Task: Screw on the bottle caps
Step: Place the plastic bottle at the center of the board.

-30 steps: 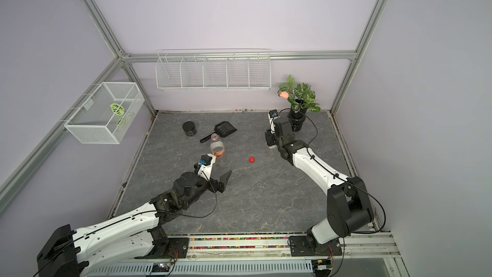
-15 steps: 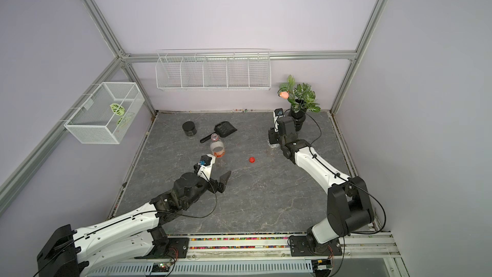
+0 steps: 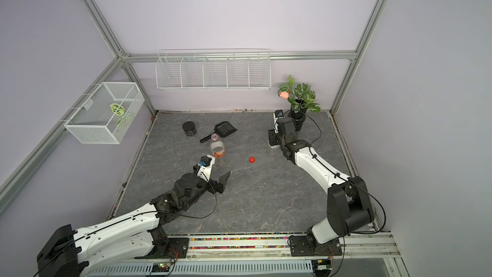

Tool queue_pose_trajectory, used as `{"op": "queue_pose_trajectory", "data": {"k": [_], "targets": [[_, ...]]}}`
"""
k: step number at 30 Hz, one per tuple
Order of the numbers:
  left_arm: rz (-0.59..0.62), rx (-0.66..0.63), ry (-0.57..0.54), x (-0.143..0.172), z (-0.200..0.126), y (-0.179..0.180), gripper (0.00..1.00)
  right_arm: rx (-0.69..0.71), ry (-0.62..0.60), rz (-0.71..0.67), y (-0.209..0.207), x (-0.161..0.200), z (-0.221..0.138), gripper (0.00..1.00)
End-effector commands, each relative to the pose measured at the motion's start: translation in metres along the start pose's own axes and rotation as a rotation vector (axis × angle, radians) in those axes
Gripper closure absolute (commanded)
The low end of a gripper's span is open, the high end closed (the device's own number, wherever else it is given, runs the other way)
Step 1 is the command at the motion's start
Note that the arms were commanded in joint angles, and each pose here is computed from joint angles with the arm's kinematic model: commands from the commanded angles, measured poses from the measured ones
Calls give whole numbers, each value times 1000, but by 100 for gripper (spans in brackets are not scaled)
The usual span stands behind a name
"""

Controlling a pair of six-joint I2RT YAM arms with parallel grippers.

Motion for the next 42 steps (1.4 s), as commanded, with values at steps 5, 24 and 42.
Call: {"op": "queue_pose_trajectory", "data": {"k": [5,24,42], "targets": [[-14,-17,12,7,-1,3,0,0,-25,-23,-4,1,-11,35],[-13,-15,8,8,-2,6,0,53,5,3,-8,2,0,32],[-81,-43,2,11,3,21,0,-32,-62,-2,-10,10,-45,12]]}}
Point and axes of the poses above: each gripper's point midway between its finger pads, its own z axis out along the fingers, its own y axis along the line the jaws close on, x = y × z, the point moved 9 cm from there along -z, back along the fingers, and after that the axes turned 5 degrees about z, right-handed, at the moved point
